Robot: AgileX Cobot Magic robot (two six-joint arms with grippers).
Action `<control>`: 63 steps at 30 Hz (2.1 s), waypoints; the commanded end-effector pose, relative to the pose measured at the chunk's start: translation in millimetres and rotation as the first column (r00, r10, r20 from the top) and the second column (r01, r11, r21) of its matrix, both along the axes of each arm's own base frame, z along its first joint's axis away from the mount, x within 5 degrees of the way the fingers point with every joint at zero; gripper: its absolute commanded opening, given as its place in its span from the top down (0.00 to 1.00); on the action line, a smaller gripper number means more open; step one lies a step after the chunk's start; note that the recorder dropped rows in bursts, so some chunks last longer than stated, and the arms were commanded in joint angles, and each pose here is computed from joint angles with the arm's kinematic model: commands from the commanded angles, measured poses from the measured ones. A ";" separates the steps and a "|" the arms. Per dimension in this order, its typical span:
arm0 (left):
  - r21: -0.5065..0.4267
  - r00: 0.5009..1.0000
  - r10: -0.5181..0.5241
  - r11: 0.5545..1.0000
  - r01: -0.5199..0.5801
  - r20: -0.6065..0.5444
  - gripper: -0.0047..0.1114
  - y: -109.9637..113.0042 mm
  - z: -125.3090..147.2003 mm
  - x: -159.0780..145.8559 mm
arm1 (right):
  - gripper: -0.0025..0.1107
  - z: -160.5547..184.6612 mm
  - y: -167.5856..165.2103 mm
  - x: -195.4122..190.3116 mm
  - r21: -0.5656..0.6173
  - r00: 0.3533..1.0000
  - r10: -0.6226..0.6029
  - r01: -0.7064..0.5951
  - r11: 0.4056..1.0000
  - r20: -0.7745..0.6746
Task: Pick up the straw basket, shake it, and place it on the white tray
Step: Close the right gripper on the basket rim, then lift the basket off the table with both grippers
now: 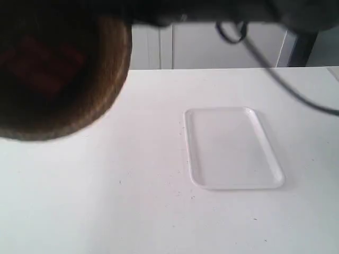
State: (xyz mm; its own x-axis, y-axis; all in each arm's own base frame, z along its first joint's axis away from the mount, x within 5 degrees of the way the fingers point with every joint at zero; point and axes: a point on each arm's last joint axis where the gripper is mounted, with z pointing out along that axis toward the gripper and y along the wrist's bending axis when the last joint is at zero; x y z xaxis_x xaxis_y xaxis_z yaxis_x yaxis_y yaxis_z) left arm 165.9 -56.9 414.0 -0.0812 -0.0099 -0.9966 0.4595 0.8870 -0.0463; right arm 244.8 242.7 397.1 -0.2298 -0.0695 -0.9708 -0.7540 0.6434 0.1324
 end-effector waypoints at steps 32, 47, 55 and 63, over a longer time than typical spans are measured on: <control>0.040 0.973 -0.137 0.988 0.146 -0.185 0.96 -5.4 23.6 -47.6 | 0.98 42.9 -53.9 -90.5 0.150 0.990 0.043 -0.063 0.987 0.132; 0.042 0.977 -0.075 0.995 0.085 -0.199 0.96 -2.5 21.6 -36.7 | 0.98 69.8 -66.4 -100.3 0.207 0.985 0.044 -0.079 0.975 0.168; 0.027 0.922 -0.001 1.000 0.013 -0.387 0.96 -4.5 -42.3 -4.2 | 0.98 -37.6 -25.5 -52.2 0.007 0.999 -0.034 0.035 0.999 -0.031; 0.080 0.948 -0.013 0.996 0.041 -0.319 0.96 -0.6 0.9 -23.2 | 0.98 34.7 -44.8 -83.9 0.119 0.996 0.080 -0.084 0.989 0.039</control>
